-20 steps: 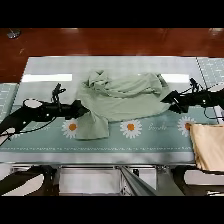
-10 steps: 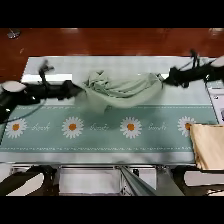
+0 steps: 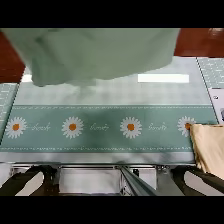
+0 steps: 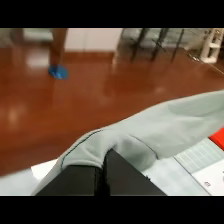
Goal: Fold the shirts.
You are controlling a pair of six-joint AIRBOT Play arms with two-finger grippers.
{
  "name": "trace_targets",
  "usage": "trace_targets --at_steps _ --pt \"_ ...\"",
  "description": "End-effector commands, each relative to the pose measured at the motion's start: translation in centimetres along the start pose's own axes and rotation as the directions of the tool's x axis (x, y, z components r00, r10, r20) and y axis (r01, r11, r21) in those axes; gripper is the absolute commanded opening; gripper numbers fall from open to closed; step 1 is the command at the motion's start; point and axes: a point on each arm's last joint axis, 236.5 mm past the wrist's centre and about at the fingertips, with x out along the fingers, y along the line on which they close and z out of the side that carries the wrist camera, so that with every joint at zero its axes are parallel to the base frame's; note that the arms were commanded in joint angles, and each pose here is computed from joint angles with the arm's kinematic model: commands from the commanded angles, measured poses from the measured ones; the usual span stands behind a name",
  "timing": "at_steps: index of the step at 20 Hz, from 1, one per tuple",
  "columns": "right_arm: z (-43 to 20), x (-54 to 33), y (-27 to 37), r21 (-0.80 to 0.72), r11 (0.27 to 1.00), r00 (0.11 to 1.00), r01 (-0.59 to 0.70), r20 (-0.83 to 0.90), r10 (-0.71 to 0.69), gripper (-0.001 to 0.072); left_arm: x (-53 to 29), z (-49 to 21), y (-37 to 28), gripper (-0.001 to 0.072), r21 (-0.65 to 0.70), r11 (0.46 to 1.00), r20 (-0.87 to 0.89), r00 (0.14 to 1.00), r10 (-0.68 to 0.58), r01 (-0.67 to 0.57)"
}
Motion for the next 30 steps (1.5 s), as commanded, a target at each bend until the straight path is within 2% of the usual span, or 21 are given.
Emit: trace_targets --at_steps 1,6,11,16,21,26,30 --pt "3.1 -8.4 5.9 -0.181 0.982 0.991 0.048 0.13 -0.024 0.0017 -6.6 3.0 -5.0 0.0034 0.15 0.987 0.06 0.997 0.048 -0.057" --pt "2.3 -15.6 10.3 -0.281 0.954 0.983 0.108 0.171 -0.061 0.0017 -12.8 2.1 -10.5 0.0034 0.25 0.966 0.089 0.995 0.042 -0.064" --pt "-0.2 -17.4 11.7 -0.283 0.955 0.99 0.094 0.125 -0.06 0.0017 -13.8 -2.0 -11.0 0.0034 0.258 0.965 -0.055 0.997 0.055 -0.039" --pt "-7.5 -11.9 7.9 -0.116 0.993 0.989 0.019 -0.145 -0.036 0.0017 -8.7 -8.0 -5.2 0.0035 0.085 0.996 -0.264 0.963 0.063 -0.042" --pt "-18.7 -3.5 0.4 0.114 0.992 0.92 0.055 -0.392 -0.006 0.0017 -0.4 -15.2 4.3 0.0035 -0.097 0.989 -0.416 0.907 0.064 -0.114" --pt "-26.4 6.4 -6.1 0.346 0.935 0.882 0.077 -0.461 0.098 0.0017 7.8 -22.5 14.0 0.0035 -0.229 0.948 -0.528 0.846 0.07 -0.221" --pt "-30.5 14.8 -11.3 0.552 0.827 0.893 0.108 -0.42 0.164 0.0017 13.0 -28.1 19.3 0.0035 -0.299 0.907 -0.566 0.82 0.081 -0.296"
